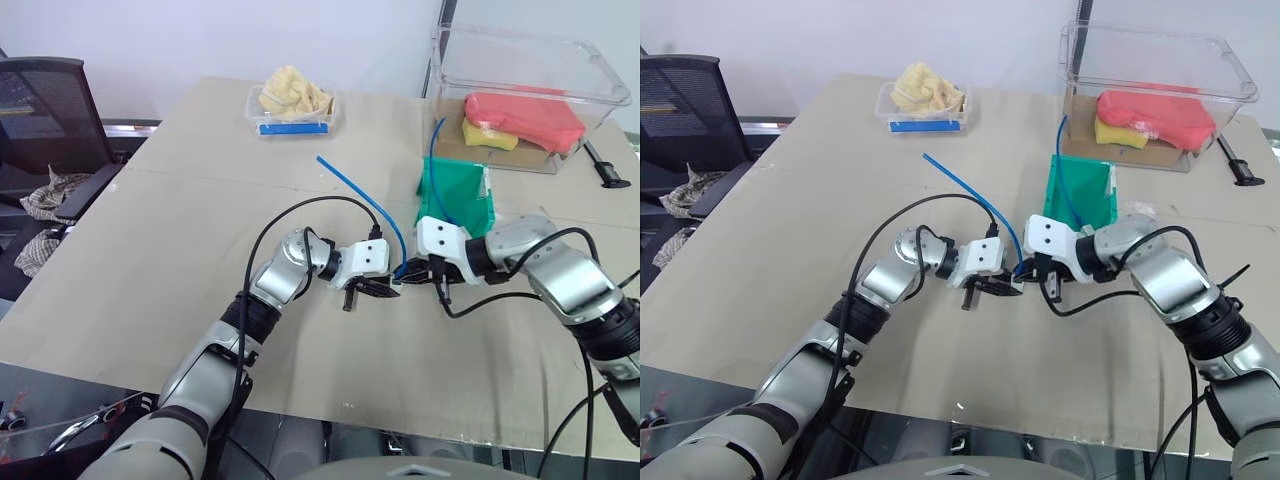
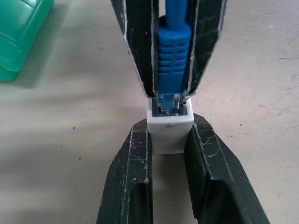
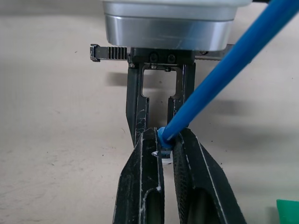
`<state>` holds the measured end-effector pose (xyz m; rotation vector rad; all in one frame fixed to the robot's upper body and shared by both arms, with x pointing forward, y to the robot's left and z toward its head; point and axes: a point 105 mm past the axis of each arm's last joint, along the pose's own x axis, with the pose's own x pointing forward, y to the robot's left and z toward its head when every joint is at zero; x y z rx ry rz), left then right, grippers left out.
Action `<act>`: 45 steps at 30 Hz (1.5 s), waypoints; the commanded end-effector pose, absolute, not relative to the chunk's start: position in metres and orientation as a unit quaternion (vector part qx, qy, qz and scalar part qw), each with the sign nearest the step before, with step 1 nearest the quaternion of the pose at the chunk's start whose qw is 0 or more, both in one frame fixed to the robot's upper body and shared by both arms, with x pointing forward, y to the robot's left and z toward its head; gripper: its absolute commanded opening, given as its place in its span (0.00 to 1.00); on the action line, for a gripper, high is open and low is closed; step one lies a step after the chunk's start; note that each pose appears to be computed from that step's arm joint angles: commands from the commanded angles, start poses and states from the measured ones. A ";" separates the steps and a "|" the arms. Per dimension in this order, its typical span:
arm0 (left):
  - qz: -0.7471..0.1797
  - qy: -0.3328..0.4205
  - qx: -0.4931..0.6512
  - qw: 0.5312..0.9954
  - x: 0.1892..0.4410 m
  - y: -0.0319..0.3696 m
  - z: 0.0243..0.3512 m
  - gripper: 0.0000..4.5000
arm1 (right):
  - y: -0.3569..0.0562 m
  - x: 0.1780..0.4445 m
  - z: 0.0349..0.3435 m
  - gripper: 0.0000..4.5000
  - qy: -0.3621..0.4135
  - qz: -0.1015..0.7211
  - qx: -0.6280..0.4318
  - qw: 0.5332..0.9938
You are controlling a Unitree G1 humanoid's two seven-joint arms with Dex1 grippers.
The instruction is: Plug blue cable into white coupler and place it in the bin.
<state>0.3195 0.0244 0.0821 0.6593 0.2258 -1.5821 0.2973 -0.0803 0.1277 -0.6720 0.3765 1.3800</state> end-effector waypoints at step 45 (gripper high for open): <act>-0.511 0.206 -0.032 0.834 0.404 -0.081 0.231 0.84 | -0.165 0.202 0.158 0.96 -0.041 0.075 -0.128 0.988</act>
